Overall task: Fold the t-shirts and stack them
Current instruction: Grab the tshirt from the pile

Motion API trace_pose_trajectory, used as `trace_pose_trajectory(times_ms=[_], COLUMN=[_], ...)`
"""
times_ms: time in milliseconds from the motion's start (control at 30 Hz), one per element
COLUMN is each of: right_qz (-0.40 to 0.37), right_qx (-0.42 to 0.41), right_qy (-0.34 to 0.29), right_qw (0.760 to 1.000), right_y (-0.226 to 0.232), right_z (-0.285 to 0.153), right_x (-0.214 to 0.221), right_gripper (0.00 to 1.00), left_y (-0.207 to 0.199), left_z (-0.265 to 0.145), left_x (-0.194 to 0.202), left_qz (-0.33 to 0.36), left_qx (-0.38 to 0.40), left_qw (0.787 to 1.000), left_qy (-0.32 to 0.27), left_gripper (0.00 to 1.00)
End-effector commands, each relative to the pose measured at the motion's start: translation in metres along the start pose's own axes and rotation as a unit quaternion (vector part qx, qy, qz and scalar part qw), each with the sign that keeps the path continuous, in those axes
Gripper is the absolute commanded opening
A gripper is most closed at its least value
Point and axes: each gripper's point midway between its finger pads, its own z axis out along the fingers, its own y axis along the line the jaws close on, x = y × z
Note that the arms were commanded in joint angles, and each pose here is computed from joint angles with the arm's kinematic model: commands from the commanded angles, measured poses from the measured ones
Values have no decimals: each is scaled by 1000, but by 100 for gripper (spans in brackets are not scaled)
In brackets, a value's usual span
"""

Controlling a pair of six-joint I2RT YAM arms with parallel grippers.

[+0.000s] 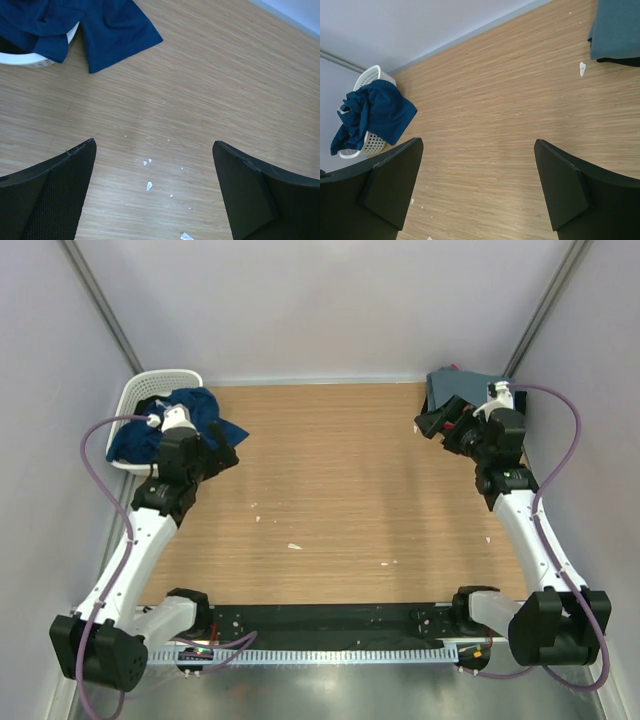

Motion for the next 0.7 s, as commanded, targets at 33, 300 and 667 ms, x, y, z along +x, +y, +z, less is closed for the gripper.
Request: trace_pose_trajectory(times_ms=[33, 300, 667], right_qz=[-12, -9, 16], right_qx=[-5, 9, 12], right_qy=[-50, -32, -25], right_qw=[999, 999, 999], right_y=[18, 5, 2], right_z=[-3, -3, 5], right_x=[-38, -20, -16], right_gripper=[100, 100, 100], left_y=[-12, -30, 83], left_z=[-15, 40, 134], left_x=[-35, -89, -166], left_qz=[-30, -60, -148], left_qx=[16, -30, -163], left_qw=[998, 997, 966], left_qy=[-45, -24, -136], left_gripper=[100, 100, 100])
